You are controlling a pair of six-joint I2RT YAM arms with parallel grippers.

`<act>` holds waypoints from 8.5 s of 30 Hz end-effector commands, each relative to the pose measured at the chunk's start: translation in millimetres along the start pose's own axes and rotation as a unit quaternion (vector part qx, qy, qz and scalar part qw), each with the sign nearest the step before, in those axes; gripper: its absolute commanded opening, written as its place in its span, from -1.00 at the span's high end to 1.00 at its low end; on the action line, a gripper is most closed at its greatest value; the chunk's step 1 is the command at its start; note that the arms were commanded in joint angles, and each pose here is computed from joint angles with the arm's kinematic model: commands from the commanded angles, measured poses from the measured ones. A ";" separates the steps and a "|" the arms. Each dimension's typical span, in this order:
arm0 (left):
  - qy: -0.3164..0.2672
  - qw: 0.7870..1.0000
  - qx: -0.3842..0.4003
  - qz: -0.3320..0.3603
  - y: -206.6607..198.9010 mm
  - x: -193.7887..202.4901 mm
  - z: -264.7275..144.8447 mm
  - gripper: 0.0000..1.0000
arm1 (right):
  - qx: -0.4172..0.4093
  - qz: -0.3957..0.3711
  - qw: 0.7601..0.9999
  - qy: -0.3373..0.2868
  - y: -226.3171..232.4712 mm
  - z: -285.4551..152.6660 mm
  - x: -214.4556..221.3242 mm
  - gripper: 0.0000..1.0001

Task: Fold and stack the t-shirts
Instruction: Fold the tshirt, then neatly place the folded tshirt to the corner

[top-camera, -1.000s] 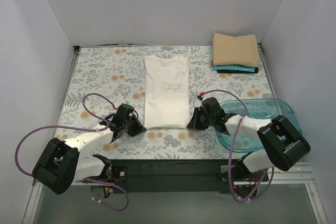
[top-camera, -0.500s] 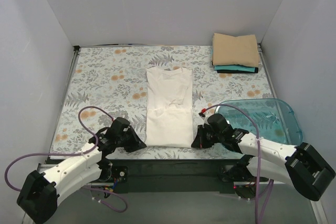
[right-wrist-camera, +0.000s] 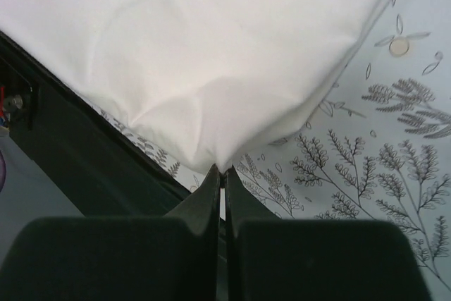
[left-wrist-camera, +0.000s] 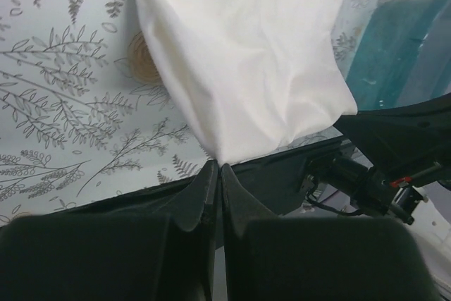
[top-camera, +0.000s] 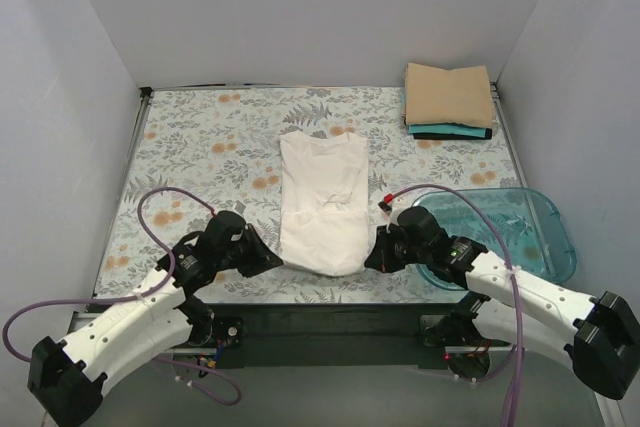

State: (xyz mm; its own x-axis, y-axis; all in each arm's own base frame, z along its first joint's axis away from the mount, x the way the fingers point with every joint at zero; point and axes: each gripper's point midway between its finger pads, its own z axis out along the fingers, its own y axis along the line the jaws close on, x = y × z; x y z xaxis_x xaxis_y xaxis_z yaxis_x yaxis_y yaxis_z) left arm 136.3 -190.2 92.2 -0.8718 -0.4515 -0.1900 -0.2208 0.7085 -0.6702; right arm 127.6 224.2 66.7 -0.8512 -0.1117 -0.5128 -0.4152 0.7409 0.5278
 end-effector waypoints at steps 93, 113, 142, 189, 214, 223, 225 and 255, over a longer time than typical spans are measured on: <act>-0.250 0.964 -0.082 0.048 -115.7 -369.7 156.5 -0.89 | -0.100 -0.011 0.986 -0.131 -128.2 63.0 -384.8 -0.97; -0.235 0.968 -0.087 -0.023 -43.5 -236.6 50.0 -0.92 | 0.134 -0.056 0.977 -0.158 -105.6 43.5 -296.2 -0.97; -0.228 0.966 -0.109 -0.051 22.8 -168.5 26.8 -0.95 | 0.159 -0.027 0.986 -0.051 -136.9 154.1 -252.8 -0.06; -0.263 0.945 -0.184 -0.057 42.9 -188.8 24.3 -0.96 | 0.604 -0.254 0.721 -0.222 -215.9 -58.0 -502.2 0.97; -0.265 0.946 -0.176 -0.067 37.8 -190.1 22.8 -0.96 | 0.601 -0.244 0.679 -0.343 -175.4 -174.5 -557.3 0.97; -0.264 0.944 -0.191 -0.061 41.7 -194.7 29.7 -0.96 | 0.625 -0.223 0.685 -0.300 -234.8 -161.6 -540.1 0.97; -0.256 0.944 -0.197 -0.059 44.2 -194.0 34.3 -0.96 | 0.630 -0.210 0.687 -0.294 -256.3 -164.1 -534.8 0.97; -0.252 0.947 -0.190 -0.056 36.4 -195.6 32.5 -0.96 | 0.623 -0.106 0.727 -0.270 -401.4 -158.5 -481.2 -0.13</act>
State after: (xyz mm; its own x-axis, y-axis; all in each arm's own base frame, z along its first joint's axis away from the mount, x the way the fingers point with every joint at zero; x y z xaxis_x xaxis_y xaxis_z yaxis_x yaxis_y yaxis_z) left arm 302.8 -91.8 57.0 -0.5660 -0.6699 -0.4805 -0.5567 0.7405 -0.3766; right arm 653.1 -115.2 166.3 -0.5091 -0.3134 -0.8016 0.2813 0.8196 -0.4991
